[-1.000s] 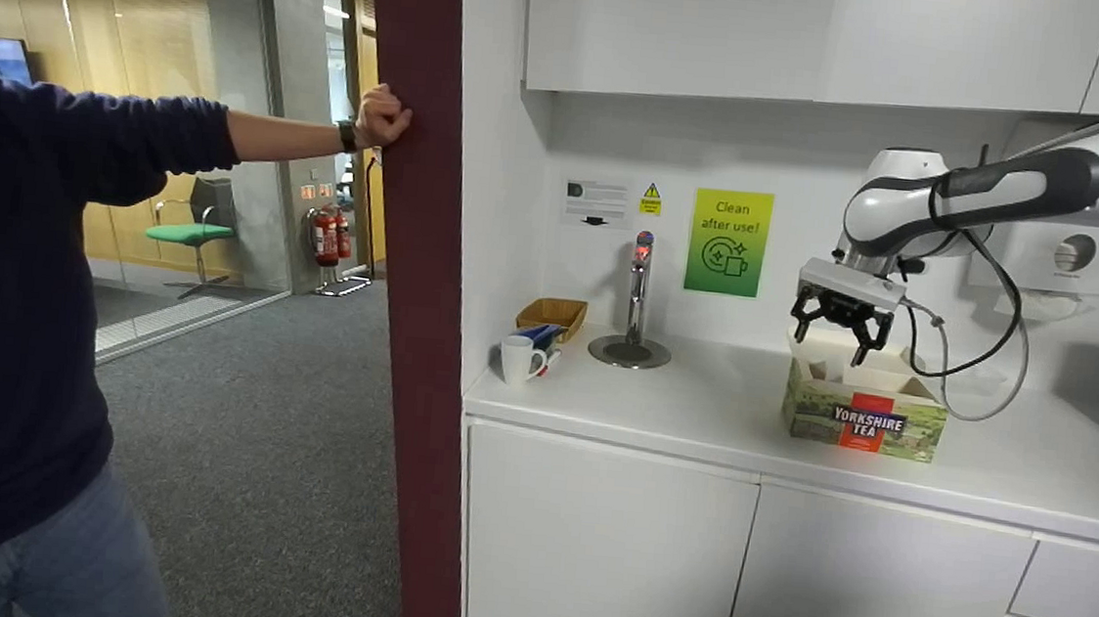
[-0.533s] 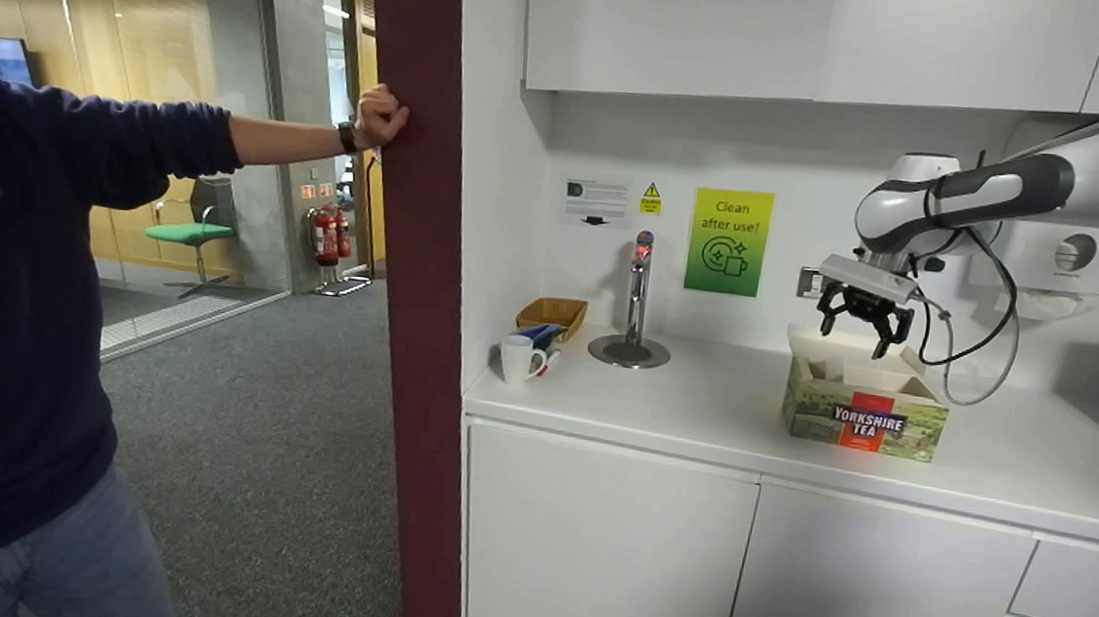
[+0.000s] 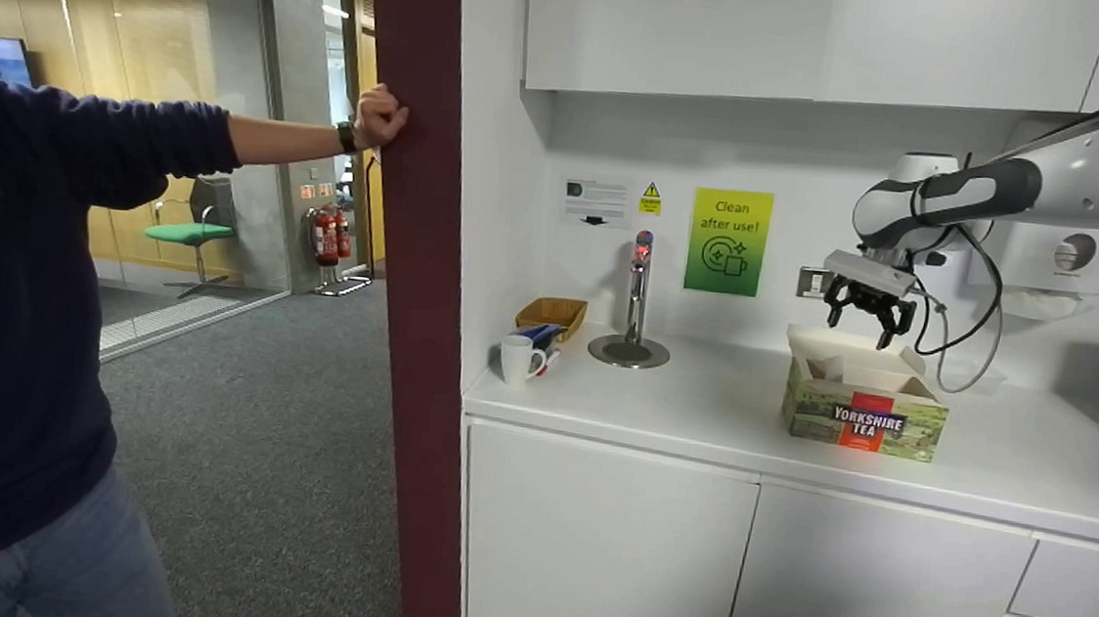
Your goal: Move a tea bag to the counter
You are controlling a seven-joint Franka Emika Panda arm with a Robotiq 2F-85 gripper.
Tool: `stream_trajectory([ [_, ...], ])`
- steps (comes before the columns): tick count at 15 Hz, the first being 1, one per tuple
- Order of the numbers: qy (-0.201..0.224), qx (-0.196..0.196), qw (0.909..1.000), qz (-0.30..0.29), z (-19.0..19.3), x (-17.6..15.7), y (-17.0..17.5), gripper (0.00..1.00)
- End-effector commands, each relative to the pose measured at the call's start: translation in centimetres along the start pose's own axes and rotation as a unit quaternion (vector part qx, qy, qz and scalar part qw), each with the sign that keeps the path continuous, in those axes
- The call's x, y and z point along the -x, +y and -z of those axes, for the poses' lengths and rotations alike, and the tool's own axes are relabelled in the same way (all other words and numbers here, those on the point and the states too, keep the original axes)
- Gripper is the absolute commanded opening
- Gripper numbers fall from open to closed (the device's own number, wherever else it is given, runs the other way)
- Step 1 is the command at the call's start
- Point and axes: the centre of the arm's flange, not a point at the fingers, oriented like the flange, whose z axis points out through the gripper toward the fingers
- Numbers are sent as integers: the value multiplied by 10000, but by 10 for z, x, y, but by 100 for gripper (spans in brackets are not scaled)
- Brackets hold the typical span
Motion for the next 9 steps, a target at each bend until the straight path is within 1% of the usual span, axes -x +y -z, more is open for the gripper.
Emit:
stream_trajectory([
  [1,-59,21,9999,126,-1,-21,-21,100],
  [9,-178,140,9991,363,-31,-31,-39,100],
])
